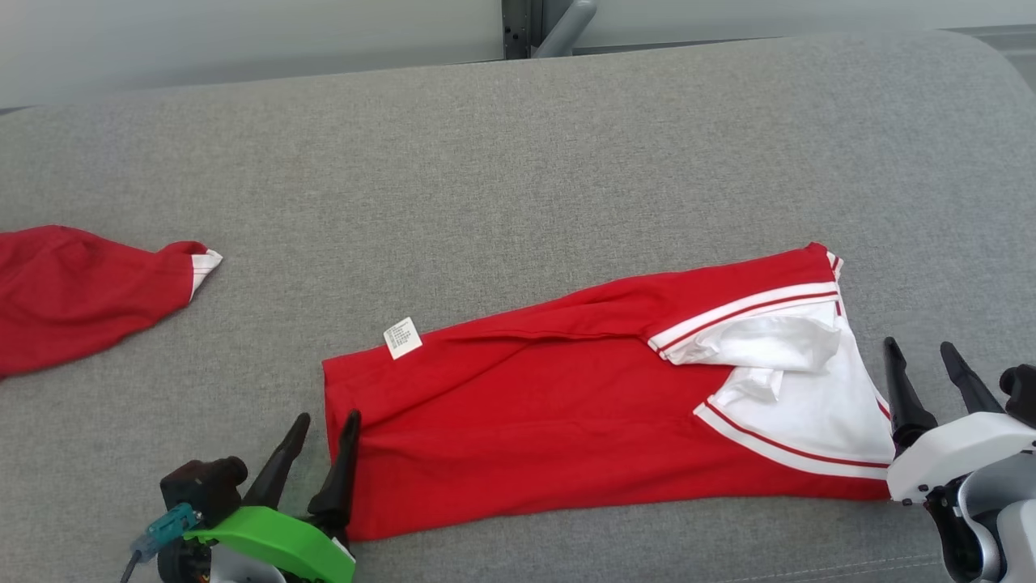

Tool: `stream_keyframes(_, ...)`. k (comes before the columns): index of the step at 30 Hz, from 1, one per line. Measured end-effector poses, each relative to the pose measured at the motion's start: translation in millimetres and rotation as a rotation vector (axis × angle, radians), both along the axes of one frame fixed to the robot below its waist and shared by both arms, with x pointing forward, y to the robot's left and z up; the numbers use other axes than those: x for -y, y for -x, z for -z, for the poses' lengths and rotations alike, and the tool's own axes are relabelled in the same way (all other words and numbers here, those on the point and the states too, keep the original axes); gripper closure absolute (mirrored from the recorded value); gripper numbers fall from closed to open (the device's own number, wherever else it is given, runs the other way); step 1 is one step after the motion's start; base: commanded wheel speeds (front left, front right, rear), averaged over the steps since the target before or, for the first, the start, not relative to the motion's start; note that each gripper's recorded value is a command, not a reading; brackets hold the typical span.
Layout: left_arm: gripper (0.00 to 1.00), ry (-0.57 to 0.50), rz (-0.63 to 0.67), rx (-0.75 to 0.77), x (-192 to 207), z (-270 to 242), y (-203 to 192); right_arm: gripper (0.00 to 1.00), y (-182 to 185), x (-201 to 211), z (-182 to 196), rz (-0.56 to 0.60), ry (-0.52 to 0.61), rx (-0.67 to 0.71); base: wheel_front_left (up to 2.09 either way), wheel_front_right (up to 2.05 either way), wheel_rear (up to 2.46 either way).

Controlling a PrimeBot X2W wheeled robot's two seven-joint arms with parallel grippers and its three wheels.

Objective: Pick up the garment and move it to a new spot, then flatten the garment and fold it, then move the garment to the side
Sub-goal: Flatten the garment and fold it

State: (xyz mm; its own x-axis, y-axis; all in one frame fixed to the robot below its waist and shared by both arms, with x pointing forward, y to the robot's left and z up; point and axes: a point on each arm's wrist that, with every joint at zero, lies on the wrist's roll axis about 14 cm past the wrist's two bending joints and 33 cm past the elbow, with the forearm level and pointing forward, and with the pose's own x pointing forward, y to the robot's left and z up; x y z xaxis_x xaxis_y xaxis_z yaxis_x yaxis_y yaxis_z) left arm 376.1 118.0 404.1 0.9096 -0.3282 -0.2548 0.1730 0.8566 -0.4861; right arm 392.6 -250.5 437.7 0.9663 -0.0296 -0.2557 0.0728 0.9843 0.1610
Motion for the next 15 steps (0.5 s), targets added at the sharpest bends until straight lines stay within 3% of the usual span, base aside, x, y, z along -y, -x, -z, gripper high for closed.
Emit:
stream_keyframes(5, 0.0, -0.11, -0.13, 0.127, -30, -30, -17, 0.0, -6, 12, 0, 0.087, -0.003, 0.008, 0.0, 0.0, 0.0)
stream_keyframes(15, 0.0, -0.215, -0.198, 0.188, -37, -37, -3, 0.0, -27, -19, 29, 0.051, -0.05, -0.103, 0.0, 0.0, 0.0)
